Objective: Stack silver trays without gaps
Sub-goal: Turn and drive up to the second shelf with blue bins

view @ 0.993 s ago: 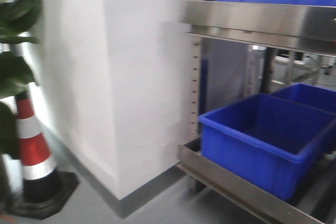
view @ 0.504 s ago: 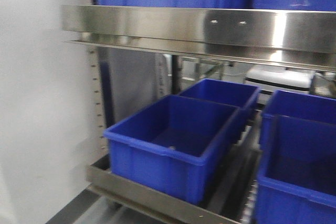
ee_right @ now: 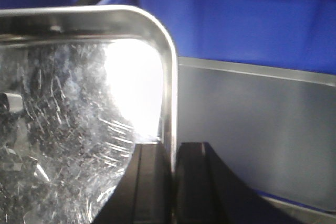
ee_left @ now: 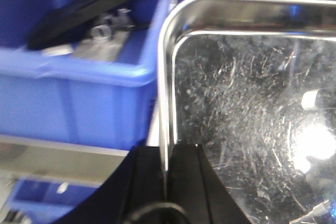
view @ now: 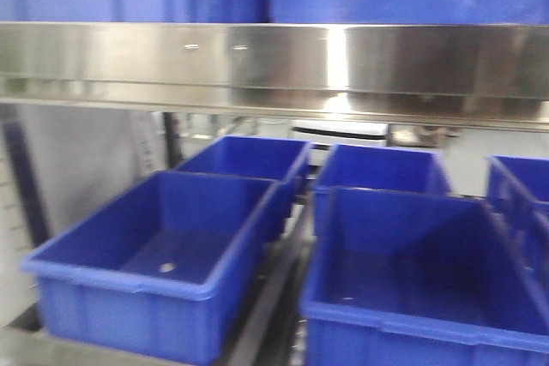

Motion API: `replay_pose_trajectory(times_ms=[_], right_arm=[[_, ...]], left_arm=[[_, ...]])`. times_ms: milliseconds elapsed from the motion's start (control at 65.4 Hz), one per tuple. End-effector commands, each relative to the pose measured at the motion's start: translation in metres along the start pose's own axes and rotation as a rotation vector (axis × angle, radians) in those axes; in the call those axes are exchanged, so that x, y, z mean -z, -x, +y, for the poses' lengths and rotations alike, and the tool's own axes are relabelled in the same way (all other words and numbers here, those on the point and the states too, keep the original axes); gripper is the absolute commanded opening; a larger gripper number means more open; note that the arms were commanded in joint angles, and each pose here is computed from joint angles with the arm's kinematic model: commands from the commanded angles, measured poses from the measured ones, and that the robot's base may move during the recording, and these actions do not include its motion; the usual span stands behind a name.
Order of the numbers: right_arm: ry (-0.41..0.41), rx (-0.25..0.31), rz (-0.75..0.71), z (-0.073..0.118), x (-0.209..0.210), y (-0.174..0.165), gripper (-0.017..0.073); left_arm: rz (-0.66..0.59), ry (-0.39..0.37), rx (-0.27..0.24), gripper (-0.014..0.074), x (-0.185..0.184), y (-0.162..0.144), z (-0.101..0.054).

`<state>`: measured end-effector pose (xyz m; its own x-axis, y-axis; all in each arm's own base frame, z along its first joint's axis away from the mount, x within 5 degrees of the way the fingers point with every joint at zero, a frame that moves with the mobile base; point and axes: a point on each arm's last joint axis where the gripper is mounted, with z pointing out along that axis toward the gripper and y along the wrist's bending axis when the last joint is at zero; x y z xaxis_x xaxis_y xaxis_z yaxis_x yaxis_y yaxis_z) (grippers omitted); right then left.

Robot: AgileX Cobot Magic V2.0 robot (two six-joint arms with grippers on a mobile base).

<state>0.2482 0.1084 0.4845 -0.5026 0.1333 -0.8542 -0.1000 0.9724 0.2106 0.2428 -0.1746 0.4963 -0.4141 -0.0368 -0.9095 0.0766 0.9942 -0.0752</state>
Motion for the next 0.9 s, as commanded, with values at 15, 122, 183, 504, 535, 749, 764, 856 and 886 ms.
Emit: replay_pose_trajectory(times_ms=[15,122,183,504,535,749,764,856,886], right_arm=[[-0.028,0.023,-0.058,-0.0056,0.0062,0.0072,-0.0015],[-0.028,0.023,-0.058,-0.0056,0.0062,0.0072,-0.0015],[-0.028,0.023,-0.058,-0.0056,0.0062,0.0072,-0.0015],[-0.028,0.023,-0.058,-0.0056,0.0062,0.0072,-0.0015],[-0.028,0.023,-0.058,-0.0056,0.0062,0.0072,-0.0015],[-0.028,0.023,-0.058,-0.0056,0.0062,0.0072,-0.0015],[-0.028,0.023,-0.058,-0.0056,0.0062,0.0072,-0.0015],[-0.028,0.023,-0.058,-0.0056,0.0062,0.0072,-0.0015],[-0.028,0.023,-0.058,-0.0056,0.0062,0.0072,-0.0015]], left_arm=[[-0.037,0.042,-0.018,-0.0016,0.0046,0.0056,0.0066],[-0.037,0.042,-0.018,-0.0016,0.0046,0.0056,0.0066],[-0.037,0.042,-0.018,-0.0016,0.0046,0.0056,0.0066],[-0.037,0.042,-0.018,-0.0016,0.0046,0.0056,0.0066],[-0.037,0.042,-0.018,-0.0016,0.0046,0.0056,0.0066],[-0.037,0.042,-0.018,-0.0016,0.0046,0.0056,0.0066],[-0.037,0.042,-0.018,-0.0016,0.0046,0.0056,0.0066],[-0.037,0.042,-0.018,-0.0016,0.0046,0.0056,0.0066],[-0.037,0.042,-0.018,-0.0016,0.0046,0.0056,0.0066]])
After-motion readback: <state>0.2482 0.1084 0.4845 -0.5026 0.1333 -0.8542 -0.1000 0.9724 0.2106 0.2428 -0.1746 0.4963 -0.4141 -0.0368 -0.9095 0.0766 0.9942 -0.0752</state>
